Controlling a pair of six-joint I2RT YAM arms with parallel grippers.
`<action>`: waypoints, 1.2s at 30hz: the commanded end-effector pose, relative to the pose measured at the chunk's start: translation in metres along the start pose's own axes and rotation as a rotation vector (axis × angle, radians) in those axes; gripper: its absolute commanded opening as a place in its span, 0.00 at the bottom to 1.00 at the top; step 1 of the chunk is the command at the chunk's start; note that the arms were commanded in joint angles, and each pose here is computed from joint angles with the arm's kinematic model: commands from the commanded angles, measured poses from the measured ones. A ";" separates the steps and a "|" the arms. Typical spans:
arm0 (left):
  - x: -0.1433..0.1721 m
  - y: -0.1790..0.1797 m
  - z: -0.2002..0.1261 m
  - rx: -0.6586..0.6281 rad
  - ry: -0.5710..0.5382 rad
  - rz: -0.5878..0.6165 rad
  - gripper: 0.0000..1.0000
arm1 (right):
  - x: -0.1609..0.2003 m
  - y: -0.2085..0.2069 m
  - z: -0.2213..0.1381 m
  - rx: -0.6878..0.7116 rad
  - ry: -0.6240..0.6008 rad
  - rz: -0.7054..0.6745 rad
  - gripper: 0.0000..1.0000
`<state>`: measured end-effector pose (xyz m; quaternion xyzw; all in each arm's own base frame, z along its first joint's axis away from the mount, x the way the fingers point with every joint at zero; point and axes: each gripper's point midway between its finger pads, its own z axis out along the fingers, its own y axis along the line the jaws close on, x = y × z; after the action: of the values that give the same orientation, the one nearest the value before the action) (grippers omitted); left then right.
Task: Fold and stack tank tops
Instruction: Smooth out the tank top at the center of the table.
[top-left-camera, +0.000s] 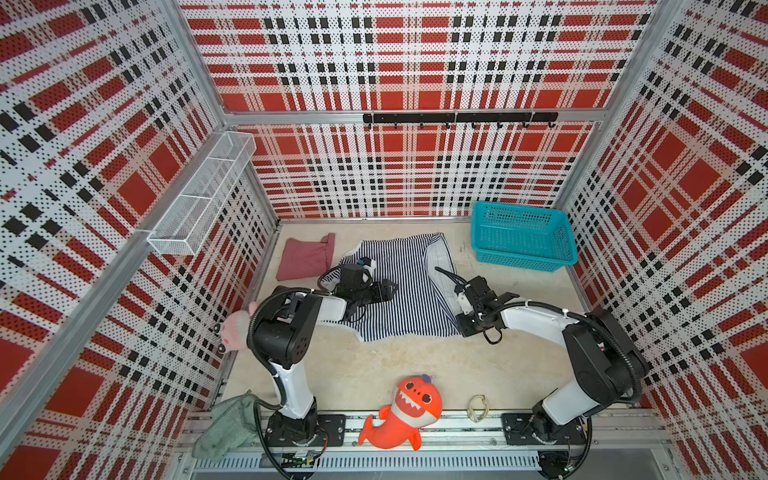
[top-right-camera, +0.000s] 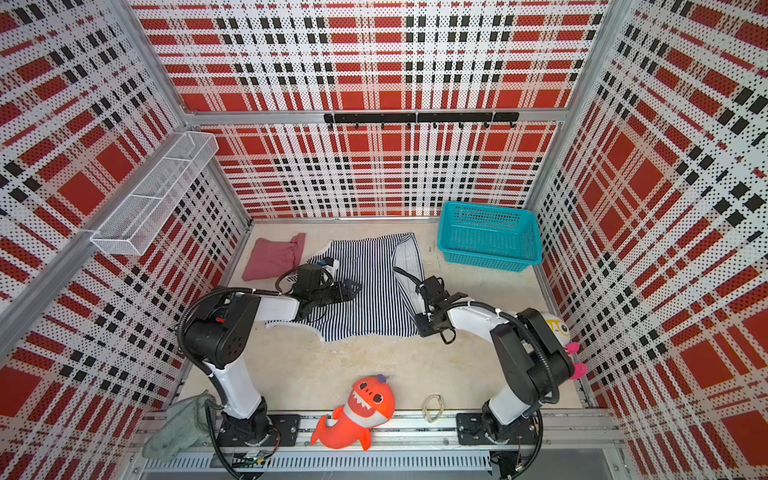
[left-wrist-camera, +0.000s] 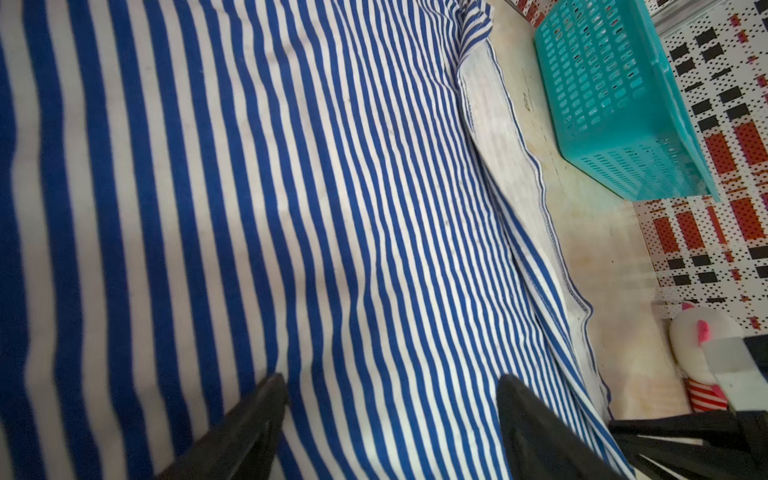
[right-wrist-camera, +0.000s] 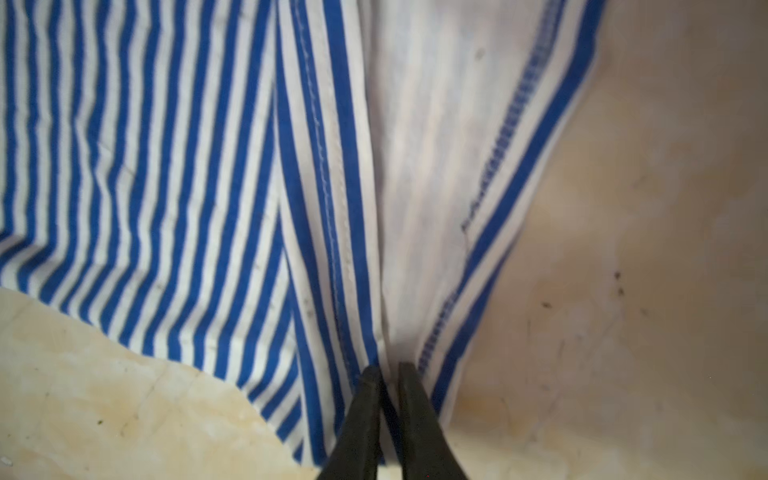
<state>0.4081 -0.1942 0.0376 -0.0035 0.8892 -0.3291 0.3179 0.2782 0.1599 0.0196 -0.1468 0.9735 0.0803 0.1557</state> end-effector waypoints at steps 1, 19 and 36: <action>0.063 0.057 -0.004 -0.183 0.182 -0.103 0.84 | 0.028 -0.021 -0.008 0.080 0.051 0.125 0.14; 0.064 0.044 0.000 -0.153 0.185 -0.067 0.84 | -0.064 0.026 -0.039 -0.126 -0.195 0.067 0.40; 0.062 0.047 -0.005 -0.159 0.172 -0.072 0.84 | -0.091 0.043 0.007 -0.198 -0.147 -0.003 0.26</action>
<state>0.4070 -0.1932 0.0371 0.0093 0.8881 -0.3243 0.3256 0.3490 0.2256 0.0464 -0.1472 0.9495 0.1858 0.2054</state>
